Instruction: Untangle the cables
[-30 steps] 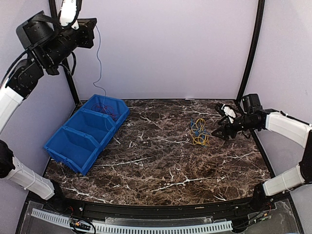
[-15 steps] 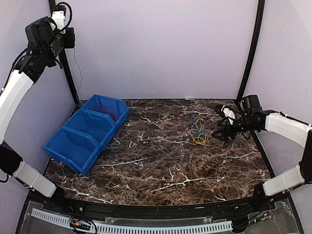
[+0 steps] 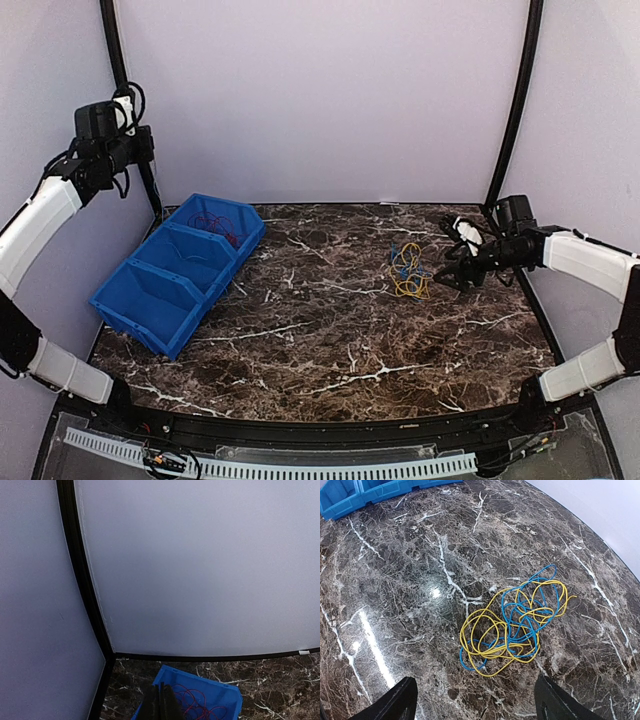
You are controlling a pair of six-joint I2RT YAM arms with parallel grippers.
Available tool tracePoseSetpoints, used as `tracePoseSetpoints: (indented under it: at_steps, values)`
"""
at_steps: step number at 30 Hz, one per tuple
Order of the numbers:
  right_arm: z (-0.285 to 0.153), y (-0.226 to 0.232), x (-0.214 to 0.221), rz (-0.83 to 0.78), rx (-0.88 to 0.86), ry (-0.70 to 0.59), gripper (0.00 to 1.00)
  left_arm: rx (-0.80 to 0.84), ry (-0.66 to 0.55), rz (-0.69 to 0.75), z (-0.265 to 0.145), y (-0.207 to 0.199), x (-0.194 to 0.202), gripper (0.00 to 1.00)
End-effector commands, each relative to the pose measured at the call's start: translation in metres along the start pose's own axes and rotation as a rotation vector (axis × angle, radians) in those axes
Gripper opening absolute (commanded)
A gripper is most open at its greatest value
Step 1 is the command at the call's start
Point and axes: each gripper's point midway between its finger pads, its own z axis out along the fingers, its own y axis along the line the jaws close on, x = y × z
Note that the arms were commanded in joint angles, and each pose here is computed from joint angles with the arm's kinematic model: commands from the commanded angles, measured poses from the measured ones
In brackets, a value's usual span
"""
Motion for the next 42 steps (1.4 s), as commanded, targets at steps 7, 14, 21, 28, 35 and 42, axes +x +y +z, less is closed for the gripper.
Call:
tracePoseSetpoints:
  at_steps: [7, 14, 21, 28, 35, 42]
  values:
    - [0.009, 0.002, 0.007, 0.006, -0.036, 0.007, 0.83, 0.066, 0.291, -0.073, -0.004, -0.011, 0.145, 0.0]
    - [0.009, 0.002, 0.008, 0.005, -0.037, 0.011, 0.83, 0.02, 0.474, -0.113, 0.01, -0.013, 0.202, 0.0]
    - [0.008, 0.001, 0.008, 0.003, -0.031, 0.012, 0.83, 0.001, 0.627, -0.132, 0.009, -0.014, 0.248, 0.07]
    - [0.01, 0.001, 0.009, 0.007, -0.039, 0.017, 0.83, 0.008, 0.604, -0.147, 0.002, -0.014, 0.227, 0.56]
    - [0.011, 0.0, 0.011, 0.006, -0.036, 0.023, 0.83, 0.275, 0.515, -0.238, -0.018, -0.059, 0.187, 0.64]
    - [0.013, 0.001, 0.014, 0.017, -0.049, 0.031, 0.83, 0.53, 0.532, 0.024, -0.051, -0.142, 0.209, 0.56]
